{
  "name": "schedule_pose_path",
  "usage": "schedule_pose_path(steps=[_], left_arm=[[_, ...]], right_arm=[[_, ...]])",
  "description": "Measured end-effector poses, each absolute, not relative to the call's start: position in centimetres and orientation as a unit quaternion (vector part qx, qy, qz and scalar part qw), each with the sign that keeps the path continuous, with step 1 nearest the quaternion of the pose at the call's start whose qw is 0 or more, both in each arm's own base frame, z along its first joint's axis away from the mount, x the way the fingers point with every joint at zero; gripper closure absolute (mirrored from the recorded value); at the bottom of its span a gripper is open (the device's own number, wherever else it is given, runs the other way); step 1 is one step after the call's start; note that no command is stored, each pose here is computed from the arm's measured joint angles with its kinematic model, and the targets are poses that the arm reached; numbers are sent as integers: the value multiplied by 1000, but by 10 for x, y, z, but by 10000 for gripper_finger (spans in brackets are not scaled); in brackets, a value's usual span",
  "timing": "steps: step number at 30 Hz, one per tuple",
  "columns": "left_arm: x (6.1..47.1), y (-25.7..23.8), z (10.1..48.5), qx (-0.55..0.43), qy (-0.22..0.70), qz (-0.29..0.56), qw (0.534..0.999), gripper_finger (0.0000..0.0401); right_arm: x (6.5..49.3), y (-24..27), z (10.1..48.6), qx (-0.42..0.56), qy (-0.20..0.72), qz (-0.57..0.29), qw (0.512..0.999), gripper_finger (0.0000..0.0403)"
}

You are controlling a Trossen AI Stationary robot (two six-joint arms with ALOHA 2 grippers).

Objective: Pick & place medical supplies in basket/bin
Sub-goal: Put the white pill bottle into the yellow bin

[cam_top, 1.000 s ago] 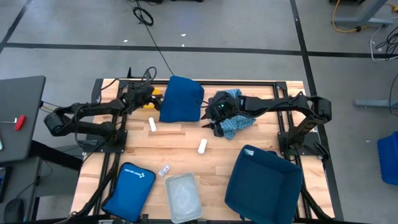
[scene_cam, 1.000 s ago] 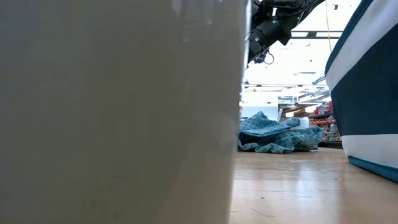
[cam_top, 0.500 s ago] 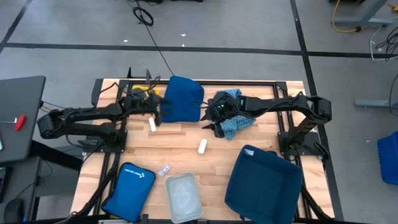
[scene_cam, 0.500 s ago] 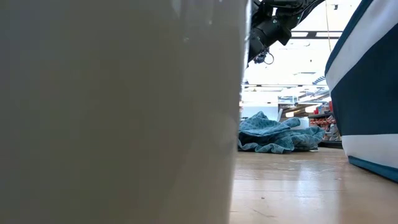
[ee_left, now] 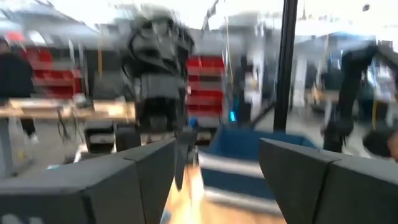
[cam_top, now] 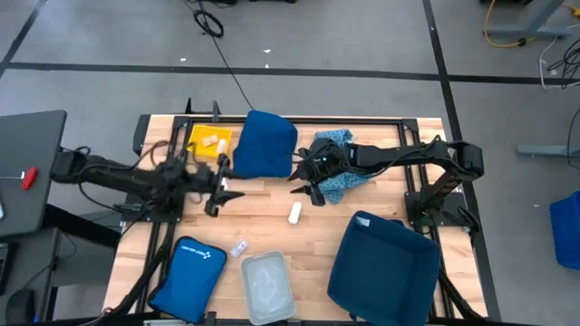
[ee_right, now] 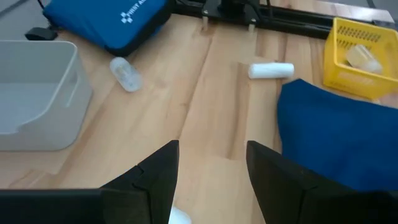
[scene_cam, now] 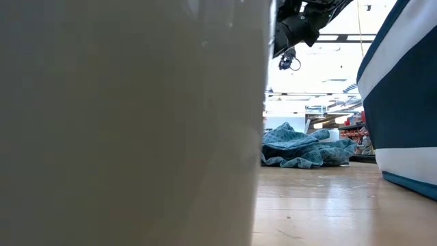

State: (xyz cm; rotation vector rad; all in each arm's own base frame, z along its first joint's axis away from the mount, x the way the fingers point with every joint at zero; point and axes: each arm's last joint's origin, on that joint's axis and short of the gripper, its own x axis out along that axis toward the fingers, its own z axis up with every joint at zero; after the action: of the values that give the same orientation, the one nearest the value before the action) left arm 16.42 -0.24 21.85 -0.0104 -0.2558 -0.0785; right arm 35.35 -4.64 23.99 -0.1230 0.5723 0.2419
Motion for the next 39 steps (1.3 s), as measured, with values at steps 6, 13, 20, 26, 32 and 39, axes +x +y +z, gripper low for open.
schedule_pose_path(steps=[6,13,20,26,32,39], left_arm=[[143,-24,186,-41,-133,-30,990,173],[152,-43,175,-59,11,-48,997,173],[156,-62,181,-63,138,-27,988,174],[154,-68,177,-147,244,4,958,175],[154,-74,168,-231,300,-17,925,169],[159,-80,158,-271,355,-28,894,131]], right_arm=[[355,-37,240,-63,281,129,949,208],[354,-32,238,-59,293,128,946,208],[352,-32,235,-45,312,125,941,208],[350,-32,233,-32,328,124,936,208],[347,-31,229,-28,351,120,928,208],[344,-32,226,-32,372,103,922,208]])
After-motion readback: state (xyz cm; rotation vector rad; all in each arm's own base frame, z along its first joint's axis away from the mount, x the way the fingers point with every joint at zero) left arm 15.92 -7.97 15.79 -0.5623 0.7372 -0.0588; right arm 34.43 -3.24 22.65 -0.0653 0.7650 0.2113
